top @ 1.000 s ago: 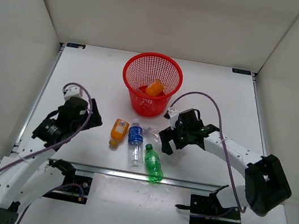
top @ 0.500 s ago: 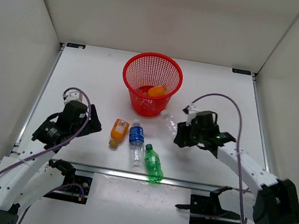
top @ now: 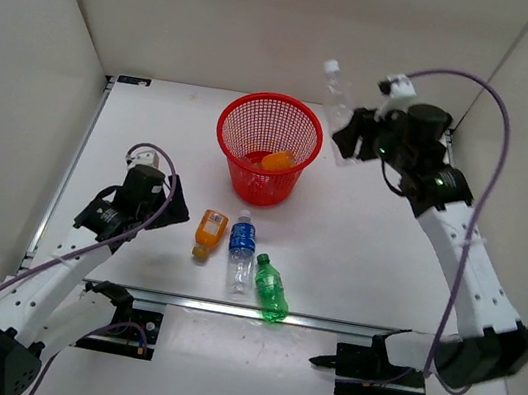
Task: Put the plastic bottles in the bin
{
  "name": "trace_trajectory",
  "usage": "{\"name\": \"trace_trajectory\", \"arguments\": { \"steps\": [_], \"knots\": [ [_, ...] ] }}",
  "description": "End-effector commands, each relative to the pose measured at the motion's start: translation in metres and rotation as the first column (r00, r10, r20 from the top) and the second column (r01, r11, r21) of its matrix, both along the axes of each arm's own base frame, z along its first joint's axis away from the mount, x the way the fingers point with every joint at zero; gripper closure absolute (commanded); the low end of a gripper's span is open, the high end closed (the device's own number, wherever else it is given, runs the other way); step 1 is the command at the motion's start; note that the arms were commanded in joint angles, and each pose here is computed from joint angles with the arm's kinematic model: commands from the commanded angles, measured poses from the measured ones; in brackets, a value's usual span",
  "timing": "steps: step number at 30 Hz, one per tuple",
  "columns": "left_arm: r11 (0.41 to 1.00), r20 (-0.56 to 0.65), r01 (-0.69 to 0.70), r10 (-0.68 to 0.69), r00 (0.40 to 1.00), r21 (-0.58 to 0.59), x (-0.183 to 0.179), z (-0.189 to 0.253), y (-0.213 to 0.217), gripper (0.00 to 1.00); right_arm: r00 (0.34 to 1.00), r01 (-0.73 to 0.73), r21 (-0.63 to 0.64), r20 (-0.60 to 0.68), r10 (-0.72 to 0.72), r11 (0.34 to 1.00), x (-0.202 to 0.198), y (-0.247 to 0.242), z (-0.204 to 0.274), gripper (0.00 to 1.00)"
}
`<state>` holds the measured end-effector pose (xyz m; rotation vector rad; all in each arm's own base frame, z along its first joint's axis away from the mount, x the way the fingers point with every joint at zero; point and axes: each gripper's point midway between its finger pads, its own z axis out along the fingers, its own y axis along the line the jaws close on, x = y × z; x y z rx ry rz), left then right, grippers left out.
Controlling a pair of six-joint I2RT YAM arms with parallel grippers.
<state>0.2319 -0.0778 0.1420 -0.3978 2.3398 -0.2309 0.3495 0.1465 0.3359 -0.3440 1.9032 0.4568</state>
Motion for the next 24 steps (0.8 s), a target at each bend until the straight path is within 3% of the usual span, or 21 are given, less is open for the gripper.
{"name": "trace_trajectory", "arguments": {
  "steps": [1,4,8,9,10,11,12,13,19,21,22,24],
  "knots": [
    [1.0,0.028,0.007,-0.007,1.0,-0.011,-0.003,0.016,0.002,0.01,0.983,-0.145,-0.001,0.11,0.145,0.989,0.035,0.067,0.03,0.82],
    [1.0,-0.003,-0.01,0.01,1.0,0.002,-0.017,0.011,0.009,0.01,0.966,-0.253,0.056,0.066,0.25,0.966,0.063,0.115,0.017,0.79],
    [1.0,-0.038,0.017,-0.017,0.999,-0.001,-0.033,0.005,0.01,0.01,0.942,-0.336,0.081,0.048,0.333,0.939,0.071,0.15,-0.002,0.71],
    [1.0,-0.038,0.019,-0.02,0.999,-0.006,-0.034,0.004,0.009,0.01,0.94,-0.342,0.085,0.03,0.34,0.936,0.073,0.154,-0.01,0.6],
    [0.999,-0.06,0.031,-0.032,0.998,-0.006,-0.035,-0.002,0.007,0.01,0.938,-0.347,0.082,0.031,0.346,0.934,0.073,0.154,-0.01,0.41],
    [0.998,-0.075,0.062,-0.062,0.995,-0.007,-0.035,-0.005,0.001,0.01,0.928,-0.373,0.083,0.028,0.372,0.924,0.072,0.16,-0.011,0.33],
    [0.997,-0.061,0.08,-0.081,0.995,-0.021,-0.032,-0.003,-0.005,0.01,0.922,-0.387,0.078,0.033,0.386,0.919,0.071,0.158,-0.009,0.14],
    [0.993,-0.063,0.115,-0.116,0.991,-0.025,-0.03,-0.002,-0.012,0.02,0.921,-0.388,0.076,0.048,0.386,0.918,0.073,0.155,0.001,0.01],
    [0.964,-0.014,0.263,-0.264,0.964,-0.045,0.0,-0.001,-0.052,0.01,0.946,-0.315,0.064,0.102,0.308,0.947,0.054,0.11,0.049,0.01],
    [0.956,-0.025,0.293,-0.294,0.956,-0.035,0.01,-0.008,-0.061,0.01,0.971,-0.24,0.068,0.035,0.238,0.968,0.042,0.086,0.02,0.01],
    [0.952,-0.025,0.305,-0.306,0.952,-0.029,0.012,-0.009,-0.064,0.01,0.982,-0.186,0.075,0.059,0.182,0.98,0.032,0.067,0.032,0.01],
    [0.946,-0.035,0.325,-0.325,0.945,-0.008,0.021,-0.019,-0.069,0.01,0.995,-0.083,0.077,-0.046,0.086,0.994,0.015,0.032,-0.013,0.01]
  ]
}}
